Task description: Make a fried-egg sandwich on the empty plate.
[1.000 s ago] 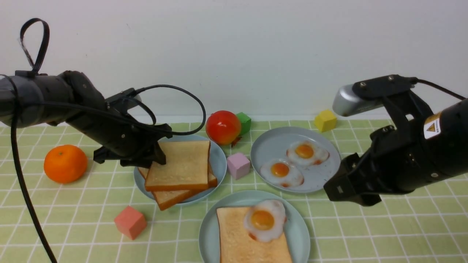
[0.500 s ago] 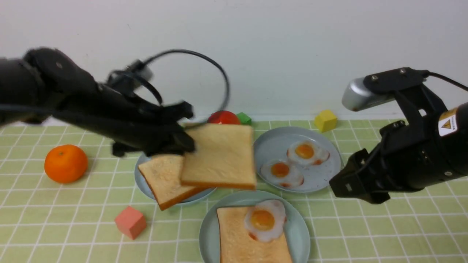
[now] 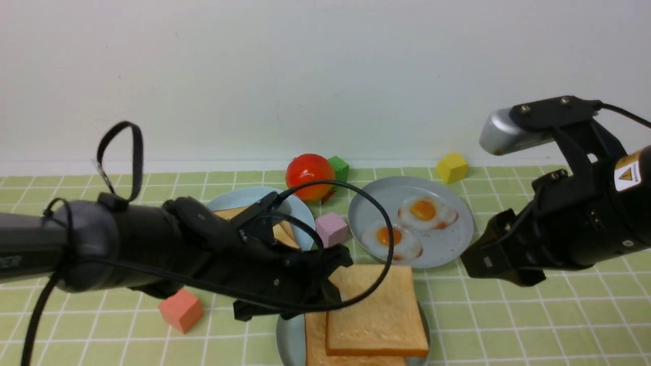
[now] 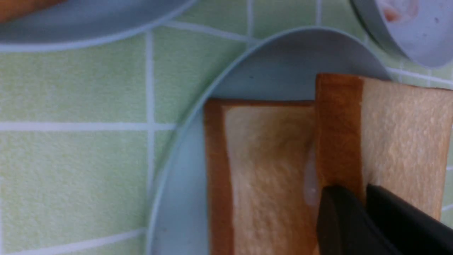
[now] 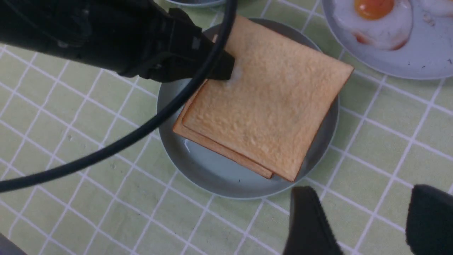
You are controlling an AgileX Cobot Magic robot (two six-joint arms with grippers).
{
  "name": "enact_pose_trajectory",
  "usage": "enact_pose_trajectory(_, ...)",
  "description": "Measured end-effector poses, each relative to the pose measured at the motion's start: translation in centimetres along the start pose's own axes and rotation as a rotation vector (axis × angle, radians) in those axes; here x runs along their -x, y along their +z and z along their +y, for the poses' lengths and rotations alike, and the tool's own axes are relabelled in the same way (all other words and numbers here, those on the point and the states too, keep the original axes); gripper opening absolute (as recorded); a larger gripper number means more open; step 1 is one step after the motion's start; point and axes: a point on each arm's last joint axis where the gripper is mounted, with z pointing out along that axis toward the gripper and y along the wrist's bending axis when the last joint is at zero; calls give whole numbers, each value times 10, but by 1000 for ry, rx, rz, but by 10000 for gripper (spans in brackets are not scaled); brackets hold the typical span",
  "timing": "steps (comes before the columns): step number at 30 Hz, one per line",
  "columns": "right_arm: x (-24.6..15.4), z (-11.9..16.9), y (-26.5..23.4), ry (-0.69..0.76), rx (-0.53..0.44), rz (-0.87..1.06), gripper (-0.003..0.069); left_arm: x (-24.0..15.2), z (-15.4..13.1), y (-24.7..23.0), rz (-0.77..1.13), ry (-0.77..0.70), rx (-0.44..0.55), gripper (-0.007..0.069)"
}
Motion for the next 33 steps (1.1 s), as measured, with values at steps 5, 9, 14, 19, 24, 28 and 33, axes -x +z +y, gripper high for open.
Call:
enact_pose_trajectory(5, 0, 0, -3, -4, -2, -10, 392, 0, 1, 1, -9, -9, 5, 145)
enact_pose_trajectory(9, -1, 1, -8, -8, -4, -22, 392, -1, 1, 1, 2, 0, 5, 244)
enact_pose_trajectory(14, -3, 1, -16, -19, -23, -29, 392, -2, -2, -6, 15, 77, 3, 354)
enact_pose_trajectory(19, -15, -2, -42, 15, -119, -32, 333, 1, -21, -46, -37, 215, -47, 426)
enact_pose_trajectory(24, -43, -3, -74, 112, -182, -137, 88, -8, -37, -97, -44, 400, -98, 412)
enact_pose_trajectory(28, -72, -2, -83, 133, -169, -260, -8, -19, -45, -132, -13, 482, -140, 342)
enact_pose_trajectory(33, -122, -6, -79, 112, -145, -485, -11, -38, -50, -186, -15, 498, -189, 148)
